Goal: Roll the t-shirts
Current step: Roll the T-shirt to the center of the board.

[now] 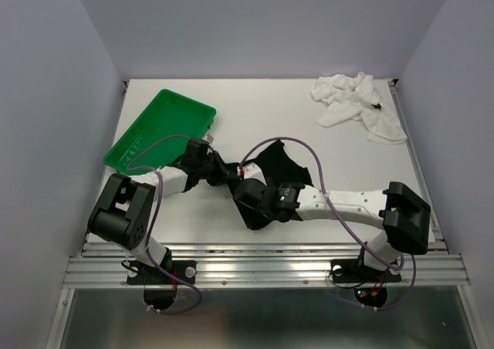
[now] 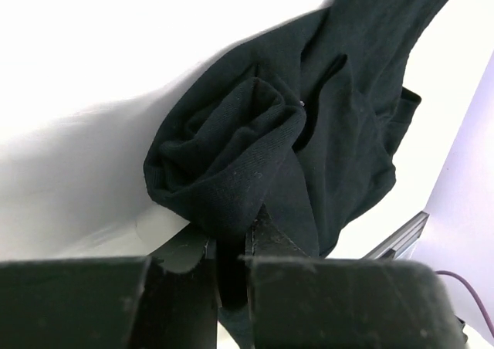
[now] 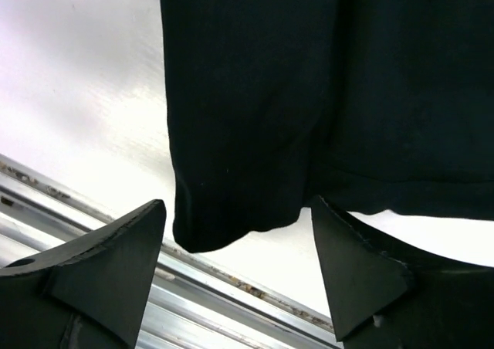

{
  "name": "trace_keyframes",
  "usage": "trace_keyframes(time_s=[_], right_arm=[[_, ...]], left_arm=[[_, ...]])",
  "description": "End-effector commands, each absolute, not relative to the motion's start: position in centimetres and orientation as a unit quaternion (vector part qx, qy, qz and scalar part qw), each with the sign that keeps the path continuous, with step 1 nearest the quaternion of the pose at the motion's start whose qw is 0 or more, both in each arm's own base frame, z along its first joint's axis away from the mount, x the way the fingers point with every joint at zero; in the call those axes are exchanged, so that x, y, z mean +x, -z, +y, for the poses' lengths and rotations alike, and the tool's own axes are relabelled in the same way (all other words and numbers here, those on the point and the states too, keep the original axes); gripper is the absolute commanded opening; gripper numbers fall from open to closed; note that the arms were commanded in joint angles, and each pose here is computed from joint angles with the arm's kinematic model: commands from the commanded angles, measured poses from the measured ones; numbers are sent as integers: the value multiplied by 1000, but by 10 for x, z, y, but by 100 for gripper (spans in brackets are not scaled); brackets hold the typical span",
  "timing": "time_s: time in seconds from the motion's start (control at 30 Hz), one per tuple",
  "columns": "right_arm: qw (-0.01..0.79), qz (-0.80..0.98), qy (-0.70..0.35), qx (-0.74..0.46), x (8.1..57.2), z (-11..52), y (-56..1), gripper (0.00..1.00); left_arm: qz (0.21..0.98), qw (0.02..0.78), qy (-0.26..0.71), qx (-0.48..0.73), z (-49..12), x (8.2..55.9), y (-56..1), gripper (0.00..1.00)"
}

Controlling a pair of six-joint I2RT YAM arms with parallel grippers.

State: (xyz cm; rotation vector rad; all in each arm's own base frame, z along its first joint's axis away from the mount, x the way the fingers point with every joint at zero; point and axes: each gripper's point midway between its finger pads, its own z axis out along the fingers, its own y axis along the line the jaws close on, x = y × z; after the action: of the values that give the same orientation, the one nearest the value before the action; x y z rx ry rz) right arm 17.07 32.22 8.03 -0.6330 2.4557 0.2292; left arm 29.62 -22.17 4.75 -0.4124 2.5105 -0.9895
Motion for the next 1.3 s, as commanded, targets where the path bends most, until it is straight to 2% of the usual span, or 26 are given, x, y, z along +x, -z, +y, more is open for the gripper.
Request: trace_keyframes(time_s=[0.0,0.27,0.67,0.87,0.97,1.0,1.03,1.17,1.2,1.27], right_arm=[[345,903,-47,-251,188,326,-110,85],[373,877,48,-298,186,336,-99,88],[393,858,121,-310,182,335,-47,80],[397,860,132,-293,184,334,-36,61],[407,858,145,-278,188,330,-37,43],[408,858,149,-275,188,329,-37,43],[412,857,152,-269,189,328,-39,37],[415,858,151,-262,190,328,-41,30],[415,859,149,-261,190,328,-42,24],[413,862,143,-259,188,328,-43,17]], left_arm=[[901,208,350,-148,-223,300,-61,0],[912,197,319,-169,-214,301,-59,0],[914,199,307,-174,-210,300,-60,0],[914,201,305,-175,-209,298,-60,0],[918,196,297,-176,-206,295,-58,0],[918,196,296,-176,-205,294,-58,0],[918,197,293,-177,-204,295,-58,0],[920,200,290,-174,-202,294,-57,0],[919,202,290,-173,-203,295,-59,0],[922,203,285,-166,-201,295,-59,10]])
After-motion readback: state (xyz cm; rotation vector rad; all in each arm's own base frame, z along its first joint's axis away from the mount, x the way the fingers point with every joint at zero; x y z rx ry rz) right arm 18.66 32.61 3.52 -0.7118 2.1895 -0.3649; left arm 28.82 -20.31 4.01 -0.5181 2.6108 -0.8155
